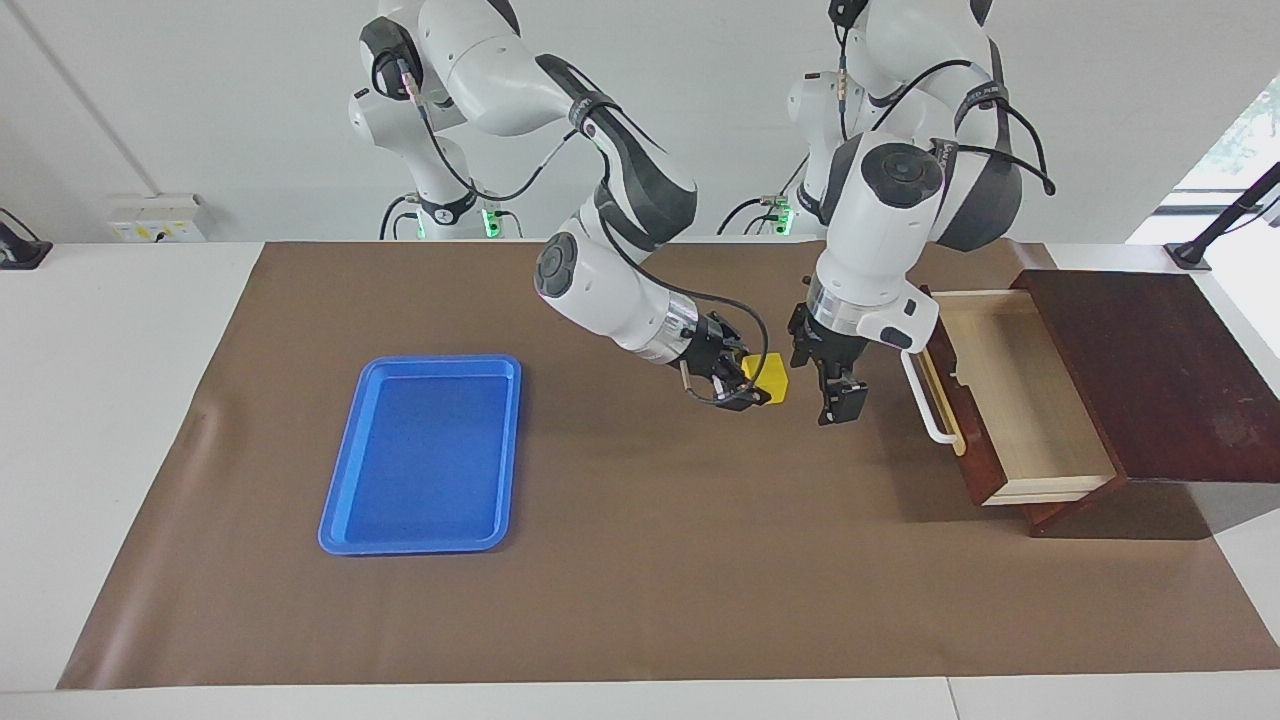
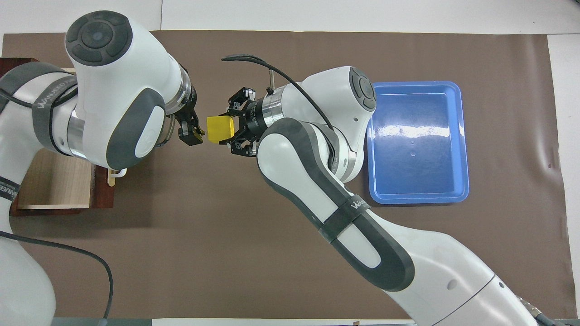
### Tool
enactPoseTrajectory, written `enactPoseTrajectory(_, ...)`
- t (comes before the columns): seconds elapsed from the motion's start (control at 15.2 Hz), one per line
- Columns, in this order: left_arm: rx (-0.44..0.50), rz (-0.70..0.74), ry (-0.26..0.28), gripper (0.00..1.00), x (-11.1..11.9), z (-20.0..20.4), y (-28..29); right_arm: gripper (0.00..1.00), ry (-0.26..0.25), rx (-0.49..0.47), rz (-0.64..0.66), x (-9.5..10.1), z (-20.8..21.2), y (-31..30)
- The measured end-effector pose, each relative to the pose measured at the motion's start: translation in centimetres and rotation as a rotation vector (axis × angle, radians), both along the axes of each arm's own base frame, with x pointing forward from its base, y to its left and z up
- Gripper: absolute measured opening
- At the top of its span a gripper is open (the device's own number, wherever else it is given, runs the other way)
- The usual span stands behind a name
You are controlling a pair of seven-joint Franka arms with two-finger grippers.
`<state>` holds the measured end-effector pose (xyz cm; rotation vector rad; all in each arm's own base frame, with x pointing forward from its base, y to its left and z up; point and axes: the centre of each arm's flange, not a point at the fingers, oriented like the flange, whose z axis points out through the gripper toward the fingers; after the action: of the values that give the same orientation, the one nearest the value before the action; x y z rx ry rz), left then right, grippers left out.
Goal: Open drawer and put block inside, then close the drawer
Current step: 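Hand the yellow cube from the right gripper to the left gripper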
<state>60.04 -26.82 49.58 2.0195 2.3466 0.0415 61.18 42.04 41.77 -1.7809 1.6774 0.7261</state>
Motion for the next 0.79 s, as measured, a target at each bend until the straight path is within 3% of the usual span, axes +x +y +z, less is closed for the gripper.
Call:
enactPoseTrajectory(0.46, 0.024, -0.014, 0.038, 1.0, -1.1, -0.2, -1.0, 0.56, 0.024, 0.019, -0.017, 0.2, -0.6, -0.2)
enactPoseTrajectory(0.79, 0.034, -0.063, 0.053, 1.0, -3.1, -0.7, -3.8, 0.56, 0.034, 0.041, -0.069, 0.4, -0.8, -0.2)
